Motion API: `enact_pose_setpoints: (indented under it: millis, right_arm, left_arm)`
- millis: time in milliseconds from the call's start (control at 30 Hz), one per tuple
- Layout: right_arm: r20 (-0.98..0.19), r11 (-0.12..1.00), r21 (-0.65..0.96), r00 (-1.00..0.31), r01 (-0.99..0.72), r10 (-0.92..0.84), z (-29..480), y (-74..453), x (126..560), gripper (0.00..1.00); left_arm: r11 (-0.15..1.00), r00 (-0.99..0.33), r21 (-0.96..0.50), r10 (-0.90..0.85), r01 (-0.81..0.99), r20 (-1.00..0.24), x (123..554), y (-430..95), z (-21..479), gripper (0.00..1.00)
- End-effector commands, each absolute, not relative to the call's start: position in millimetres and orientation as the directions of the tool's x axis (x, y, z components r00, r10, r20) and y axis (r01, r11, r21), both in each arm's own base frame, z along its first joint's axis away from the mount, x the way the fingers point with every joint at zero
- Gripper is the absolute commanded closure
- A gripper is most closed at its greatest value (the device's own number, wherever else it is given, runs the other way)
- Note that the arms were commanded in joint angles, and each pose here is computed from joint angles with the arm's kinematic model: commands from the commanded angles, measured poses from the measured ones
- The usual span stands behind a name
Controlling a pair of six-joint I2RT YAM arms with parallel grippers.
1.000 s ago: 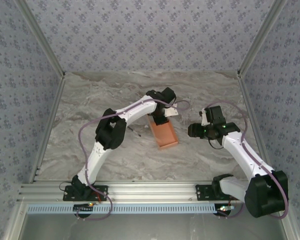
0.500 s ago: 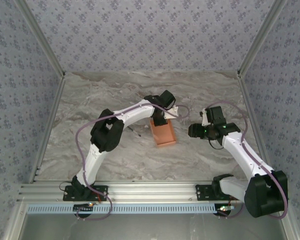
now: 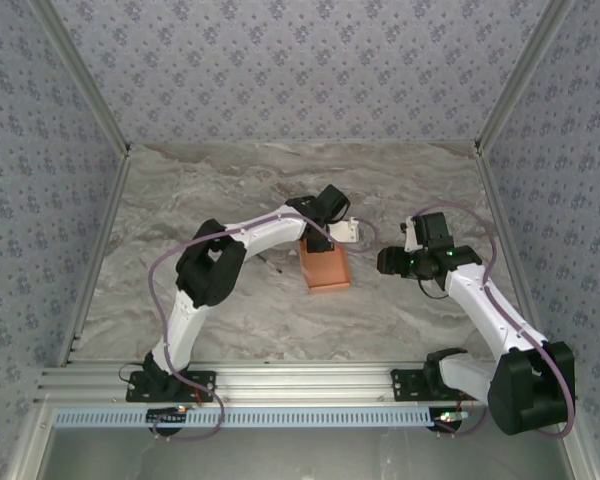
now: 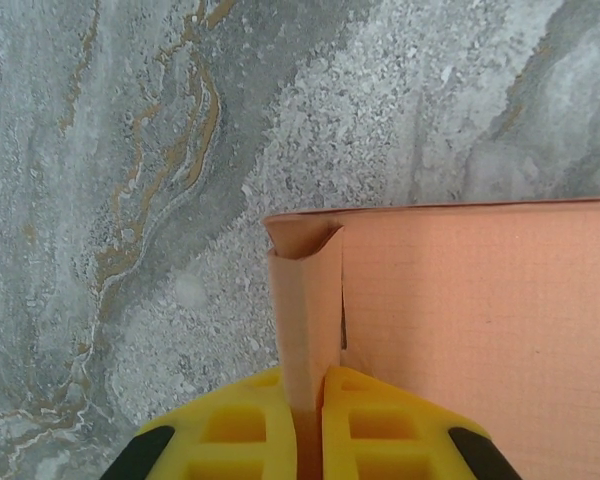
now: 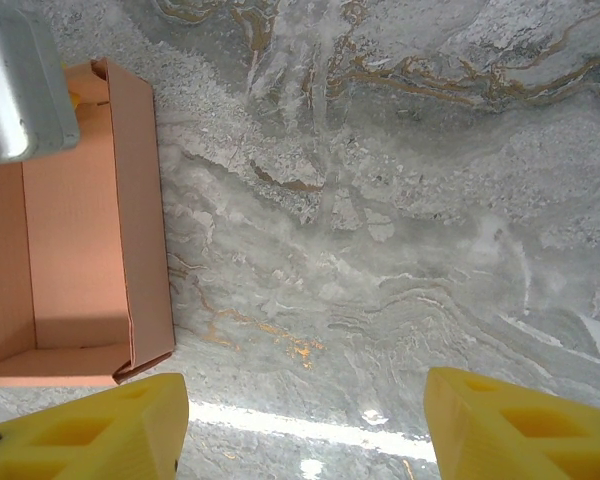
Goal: Fold the paper box
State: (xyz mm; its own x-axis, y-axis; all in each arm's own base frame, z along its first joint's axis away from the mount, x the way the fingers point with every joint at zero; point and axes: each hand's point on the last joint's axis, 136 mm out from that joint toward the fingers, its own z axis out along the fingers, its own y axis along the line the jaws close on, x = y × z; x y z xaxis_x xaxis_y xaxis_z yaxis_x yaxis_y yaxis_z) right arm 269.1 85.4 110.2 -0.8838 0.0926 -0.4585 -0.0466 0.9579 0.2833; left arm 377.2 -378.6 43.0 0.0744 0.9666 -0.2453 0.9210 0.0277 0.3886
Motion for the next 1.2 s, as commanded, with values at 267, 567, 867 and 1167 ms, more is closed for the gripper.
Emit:
enact_pose_setpoints:
  millis: [267, 567, 867, 1167]
  right_arm:
    - [-0.448, 0.952, 0.301, -0.890, -0.056, 0.089, 108, 87, 266, 0.35]
    - [-0.443, 0.949, 0.310, -0.892, -0.057, 0.092, 108, 88, 264, 0.35]
    - [-0.444, 0.948, 0.313, -0.892, -0.060, 0.090, 109, 89, 264, 0.35]
    - [-0.437, 0.941, 0.332, -0.894, -0.061, 0.096, 108, 93, 261, 0.35]
  left_arm:
    - [0.024, 0.064, 0.326, 0.965, 0.945, -0.256, 371, -370, 5, 0.87]
    - [0.048, -0.005, 0.180, 0.973, 0.982, -0.229, 365, -369, 19, 0.71]
    - [0.058, -0.028, 0.144, 0.979, 0.988, -0.201, 362, -365, 23, 0.62]
    - [0.100, -0.061, 0.134, 0.961, 0.986, -0.270, 366, -379, 53, 0.47]
